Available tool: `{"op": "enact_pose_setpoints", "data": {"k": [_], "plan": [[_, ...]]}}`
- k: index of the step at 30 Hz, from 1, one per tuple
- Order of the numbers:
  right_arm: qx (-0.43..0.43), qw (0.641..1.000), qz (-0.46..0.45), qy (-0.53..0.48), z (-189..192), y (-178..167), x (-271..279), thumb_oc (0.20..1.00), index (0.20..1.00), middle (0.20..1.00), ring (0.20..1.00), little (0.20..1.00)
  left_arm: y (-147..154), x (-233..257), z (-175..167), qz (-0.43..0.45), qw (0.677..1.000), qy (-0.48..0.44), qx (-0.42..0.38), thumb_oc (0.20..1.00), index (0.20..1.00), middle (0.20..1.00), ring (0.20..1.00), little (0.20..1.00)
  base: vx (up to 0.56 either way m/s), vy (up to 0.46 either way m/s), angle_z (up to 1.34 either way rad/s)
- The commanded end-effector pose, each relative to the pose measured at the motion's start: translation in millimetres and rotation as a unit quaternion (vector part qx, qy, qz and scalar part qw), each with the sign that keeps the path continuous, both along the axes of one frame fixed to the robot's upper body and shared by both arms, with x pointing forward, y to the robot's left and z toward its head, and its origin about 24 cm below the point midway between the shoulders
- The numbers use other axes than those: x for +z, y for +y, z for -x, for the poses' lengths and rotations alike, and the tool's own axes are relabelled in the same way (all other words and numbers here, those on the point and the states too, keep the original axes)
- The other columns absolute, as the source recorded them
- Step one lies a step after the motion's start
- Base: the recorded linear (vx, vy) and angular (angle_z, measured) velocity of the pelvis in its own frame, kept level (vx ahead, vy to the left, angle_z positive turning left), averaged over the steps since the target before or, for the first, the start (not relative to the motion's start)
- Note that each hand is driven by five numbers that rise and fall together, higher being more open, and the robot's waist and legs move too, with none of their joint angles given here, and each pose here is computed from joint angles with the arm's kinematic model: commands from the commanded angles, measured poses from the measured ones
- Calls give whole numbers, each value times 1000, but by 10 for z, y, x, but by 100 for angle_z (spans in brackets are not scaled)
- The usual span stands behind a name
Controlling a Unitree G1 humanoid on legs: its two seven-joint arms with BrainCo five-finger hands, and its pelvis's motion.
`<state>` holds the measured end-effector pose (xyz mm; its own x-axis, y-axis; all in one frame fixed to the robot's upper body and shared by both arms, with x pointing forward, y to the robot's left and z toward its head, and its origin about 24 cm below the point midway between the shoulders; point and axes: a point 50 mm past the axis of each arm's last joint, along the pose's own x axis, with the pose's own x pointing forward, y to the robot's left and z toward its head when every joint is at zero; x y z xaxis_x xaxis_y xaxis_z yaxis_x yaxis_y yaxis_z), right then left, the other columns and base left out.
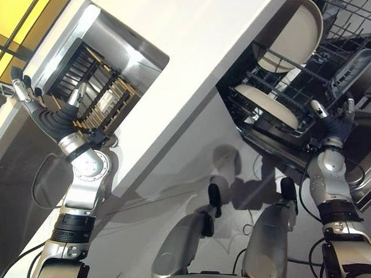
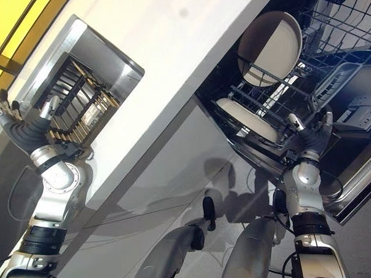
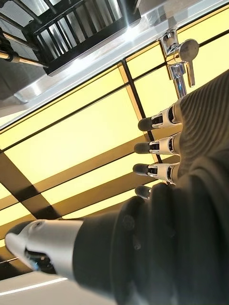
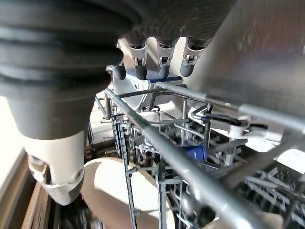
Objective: Pick up plates and place into dishwasher.
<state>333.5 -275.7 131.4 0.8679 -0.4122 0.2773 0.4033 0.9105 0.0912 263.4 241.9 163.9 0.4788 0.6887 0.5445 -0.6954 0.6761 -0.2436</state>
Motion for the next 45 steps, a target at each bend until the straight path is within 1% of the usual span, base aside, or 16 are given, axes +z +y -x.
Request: {"op": "enact_pose_setpoints", "data": {"k": [1, 5, 12, 29, 32, 37, 45], "plan": [[180, 973, 73, -124, -245, 825, 756, 1000, 1000, 1000, 1000, 1000, -26, -36, -26, 0, 1000, 10, 5, 1000, 1000, 1000, 1000, 1000, 21, 25, 6], [189, 970, 86, -129, -296, 901, 881, 1000, 1000, 1000, 1000, 1000, -6, -39, -34, -2, 1000, 18, 4, 1000, 1000, 1000, 1000, 1000, 24, 10, 11], [187, 966, 92, -152, -344, 915, 1117, 1000, 1000, 1000, 1000, 1000, 51, -29, -25, -11, 1000, 23, 4, 1000, 1000, 1000, 1000, 1000, -3, -15, 14], [185, 950, 103, -228, -355, 1051, 1700, 1000, 1000, 1000, 1000, 1000, 62, 116, -23, -36, 999, 3, -9, 1000, 1000, 1000, 1000, 1000, -32, -58, 6], [180, 951, 92, -233, -351, 1049, 1698, 1000, 1000, 1000, 1000, 1000, 62, 136, -22, -38, 999, -4, -12, 1000, 1000, 1000, 1000, 1000, -25, -28, 1], [159, 957, 87, -225, -367, 951, 1653, 1000, 1000, 1000, 1000, 1000, 67, 150, -35, -36, 999, -6, -20, 1000, 1000, 1000, 1000, 1000, 0, 0, 0], [92, 974, 74, -196, -363, 735, 1473, 1000, 1000, 1000, 1000, 1000, 43, 169, -95, -36, 999, -8, -22, 1000, 1000, 1000, 1000, 1000, -5, -14, 1]]}}
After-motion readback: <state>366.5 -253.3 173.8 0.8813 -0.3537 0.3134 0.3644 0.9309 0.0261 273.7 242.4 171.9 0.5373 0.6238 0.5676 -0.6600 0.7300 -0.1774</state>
